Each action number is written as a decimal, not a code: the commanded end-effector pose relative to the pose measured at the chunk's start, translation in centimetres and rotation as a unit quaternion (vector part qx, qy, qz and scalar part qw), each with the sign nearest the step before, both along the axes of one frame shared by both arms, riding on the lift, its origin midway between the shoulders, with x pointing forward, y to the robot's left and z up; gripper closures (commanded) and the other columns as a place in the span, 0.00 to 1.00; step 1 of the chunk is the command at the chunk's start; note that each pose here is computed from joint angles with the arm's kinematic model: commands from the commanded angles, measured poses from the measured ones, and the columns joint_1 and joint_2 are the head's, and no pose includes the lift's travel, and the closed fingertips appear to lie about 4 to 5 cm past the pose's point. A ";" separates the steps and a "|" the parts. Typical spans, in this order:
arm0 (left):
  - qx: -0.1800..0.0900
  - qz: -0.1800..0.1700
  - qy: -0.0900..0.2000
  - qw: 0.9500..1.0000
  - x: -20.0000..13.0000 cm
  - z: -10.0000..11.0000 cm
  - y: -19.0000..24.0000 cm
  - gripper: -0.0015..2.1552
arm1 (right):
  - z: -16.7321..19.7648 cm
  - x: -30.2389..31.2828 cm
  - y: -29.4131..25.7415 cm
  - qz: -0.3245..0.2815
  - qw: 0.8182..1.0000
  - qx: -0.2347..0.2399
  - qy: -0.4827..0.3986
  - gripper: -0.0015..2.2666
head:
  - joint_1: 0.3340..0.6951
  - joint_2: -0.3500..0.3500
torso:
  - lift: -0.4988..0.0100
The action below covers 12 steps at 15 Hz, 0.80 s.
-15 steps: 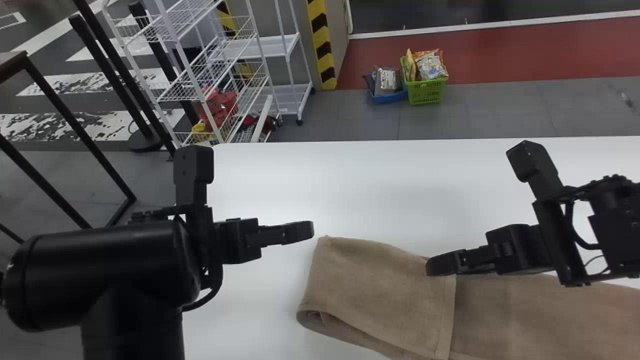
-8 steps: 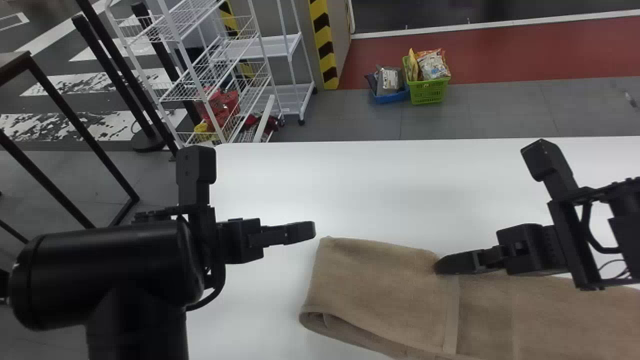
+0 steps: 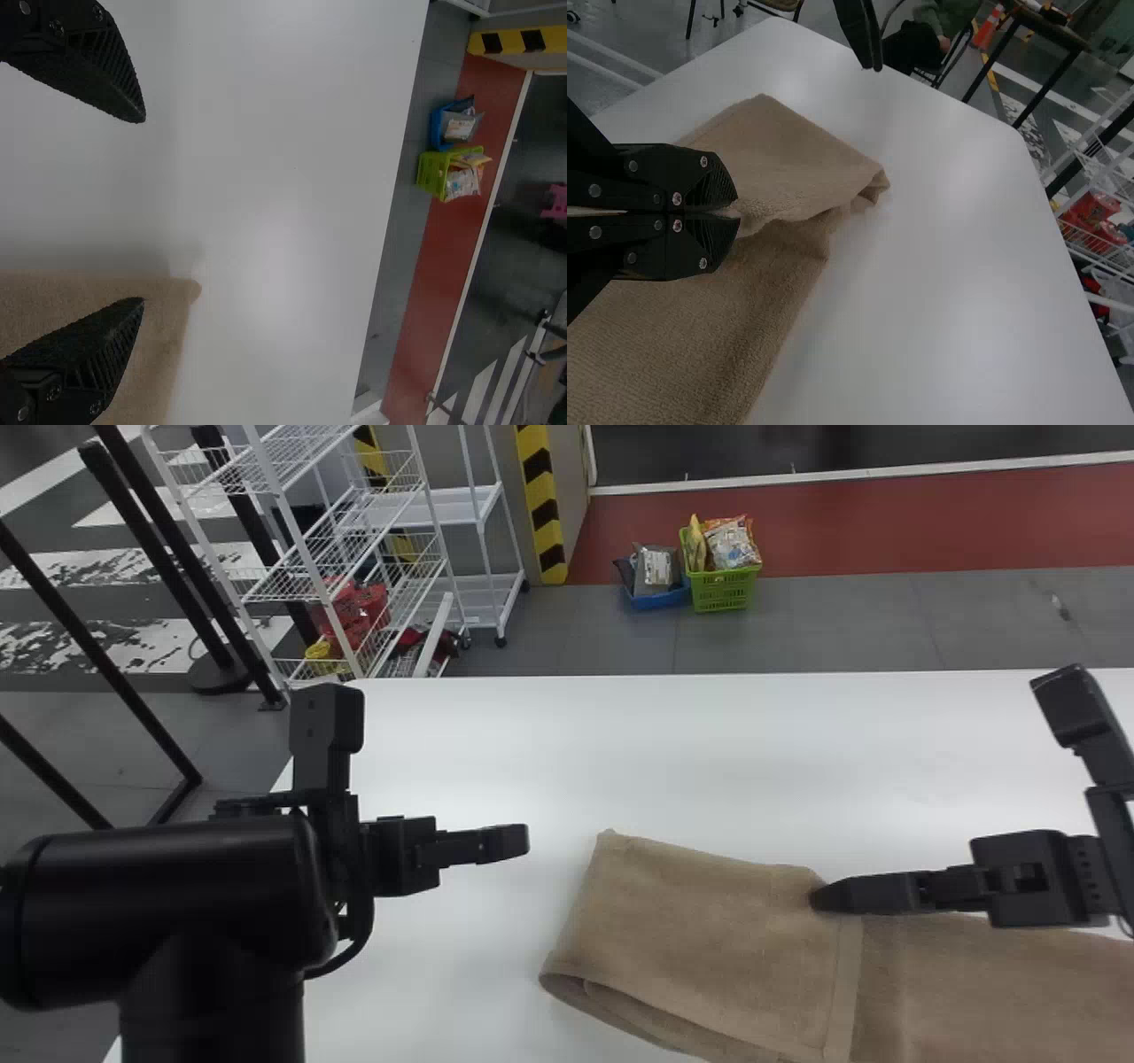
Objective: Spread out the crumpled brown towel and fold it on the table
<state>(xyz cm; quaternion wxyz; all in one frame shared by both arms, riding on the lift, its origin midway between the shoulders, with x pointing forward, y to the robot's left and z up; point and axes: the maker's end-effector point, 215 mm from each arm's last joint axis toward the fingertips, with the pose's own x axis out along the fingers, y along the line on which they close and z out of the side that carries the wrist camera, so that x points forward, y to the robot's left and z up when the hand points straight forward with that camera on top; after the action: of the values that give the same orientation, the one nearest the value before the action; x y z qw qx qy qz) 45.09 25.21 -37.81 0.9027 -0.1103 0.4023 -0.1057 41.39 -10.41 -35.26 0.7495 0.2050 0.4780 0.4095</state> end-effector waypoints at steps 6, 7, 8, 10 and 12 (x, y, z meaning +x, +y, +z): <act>0.013 0.005 0.013 1.000 0.4 -0.9 0.0 0.04 | 4.6 -1.4 -6.7 -0.027 0.998 0.056 -0.014 0.65 | 1.00 0.73 | 0.73; 0.014 0.005 0.010 1.000 0.6 -0.6 0.0 0.04 | 5.0 -1.7 -8.7 -0.038 0.997 0.062 -0.013 0.65 | 1.00 0.71 | 0.73; 0.014 0.005 0.007 1.000 0.9 -0.3 -0.1 0.04 | 4.9 -2.1 -10.3 -0.046 0.997 0.064 -0.006 0.65 | 1.00 0.69 | 0.73; 0.015 0.000 0.006 1.000 1.3 -0.2 -0.5 0.04 | 4.8 -3.1 -13.9 -0.069 0.996 0.064 0.005 0.65 | 1.00 0.61 | 0.73; 0.020 0.000 0.013 1.000 1.2 -0.8 -0.6 0.04 | 5.6 -3.3 -17.7 -0.097 0.993 0.068 -0.001 0.65 | 1.00 0.55 | 0.73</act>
<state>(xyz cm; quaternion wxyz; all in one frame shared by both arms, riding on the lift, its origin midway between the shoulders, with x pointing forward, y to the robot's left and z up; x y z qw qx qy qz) 46.40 25.01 -38.13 0.9023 -0.0915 0.4105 -0.0951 38.11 -25.15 -29.70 0.7567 0.3007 0.4283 0.3918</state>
